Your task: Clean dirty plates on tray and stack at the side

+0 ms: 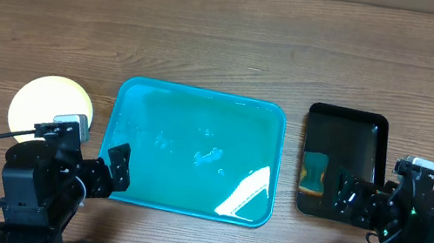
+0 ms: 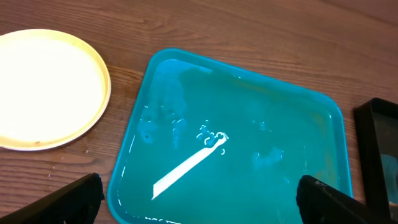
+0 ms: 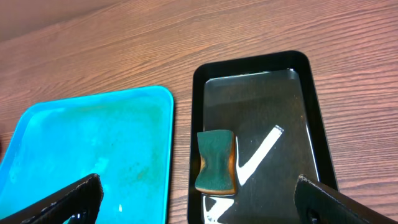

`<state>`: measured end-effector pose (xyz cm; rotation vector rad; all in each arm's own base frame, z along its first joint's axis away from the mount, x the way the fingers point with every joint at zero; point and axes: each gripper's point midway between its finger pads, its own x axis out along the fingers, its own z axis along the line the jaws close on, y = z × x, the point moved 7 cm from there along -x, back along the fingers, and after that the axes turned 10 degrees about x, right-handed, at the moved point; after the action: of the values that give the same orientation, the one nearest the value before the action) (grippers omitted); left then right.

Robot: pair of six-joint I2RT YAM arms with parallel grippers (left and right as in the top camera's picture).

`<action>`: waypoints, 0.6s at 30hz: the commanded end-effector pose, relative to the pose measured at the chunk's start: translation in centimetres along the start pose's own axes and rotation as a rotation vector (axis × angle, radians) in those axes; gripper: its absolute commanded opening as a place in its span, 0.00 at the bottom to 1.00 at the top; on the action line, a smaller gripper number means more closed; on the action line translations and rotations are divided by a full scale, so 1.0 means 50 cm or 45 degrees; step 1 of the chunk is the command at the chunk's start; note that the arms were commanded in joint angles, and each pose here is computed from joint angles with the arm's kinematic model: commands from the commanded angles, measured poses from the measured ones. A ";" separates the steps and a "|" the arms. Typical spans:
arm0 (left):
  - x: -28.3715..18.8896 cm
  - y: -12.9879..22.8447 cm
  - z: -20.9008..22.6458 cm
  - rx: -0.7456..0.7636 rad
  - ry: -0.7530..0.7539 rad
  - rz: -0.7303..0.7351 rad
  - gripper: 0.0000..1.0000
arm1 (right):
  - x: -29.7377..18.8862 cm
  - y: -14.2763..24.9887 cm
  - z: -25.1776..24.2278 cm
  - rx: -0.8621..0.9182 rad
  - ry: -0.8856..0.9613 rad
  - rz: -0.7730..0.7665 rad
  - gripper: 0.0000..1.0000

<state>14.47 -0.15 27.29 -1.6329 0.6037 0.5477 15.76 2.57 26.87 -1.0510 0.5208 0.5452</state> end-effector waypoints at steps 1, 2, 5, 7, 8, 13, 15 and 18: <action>0.004 0.005 0.001 0.019 -0.007 0.014 1.00 | 0.003 0.003 -0.005 0.006 0.020 -0.001 1.00; 0.004 0.005 0.001 0.019 -0.007 0.014 1.00 | 0.003 0.003 -0.005 0.006 0.020 -0.001 1.00; 0.004 0.005 0.001 0.019 -0.007 0.015 1.00 | 0.003 0.003 -0.005 0.006 0.020 -0.001 1.00; 0.004 0.006 0.001 0.019 -0.007 0.015 1.00 | 0.003 0.003 -0.005 0.006 0.020 -0.001 1.00; 0.004 0.006 0.001 0.018 -0.007 0.016 1.00 | 0.003 0.003 -0.005 0.006 0.020 -0.001 1.00; 0.004 0.006 0.001 0.018 -0.008 0.017 1.00 | 0.000 0.003 -0.006 0.002 0.023 -0.014 1.00; 0.004 0.006 0.001 0.018 -0.008 0.017 0.99 | -0.004 -0.002 -0.014 -0.004 0.071 -0.053 1.00; 0.004 0.006 0.001 0.018 -0.008 0.017 1.00 | -0.016 -0.006 -0.015 -0.007 0.066 -0.108 1.00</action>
<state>14.42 -0.15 27.23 -1.6324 0.6066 0.5515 15.64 2.19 26.98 -1.0660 0.5303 0.5093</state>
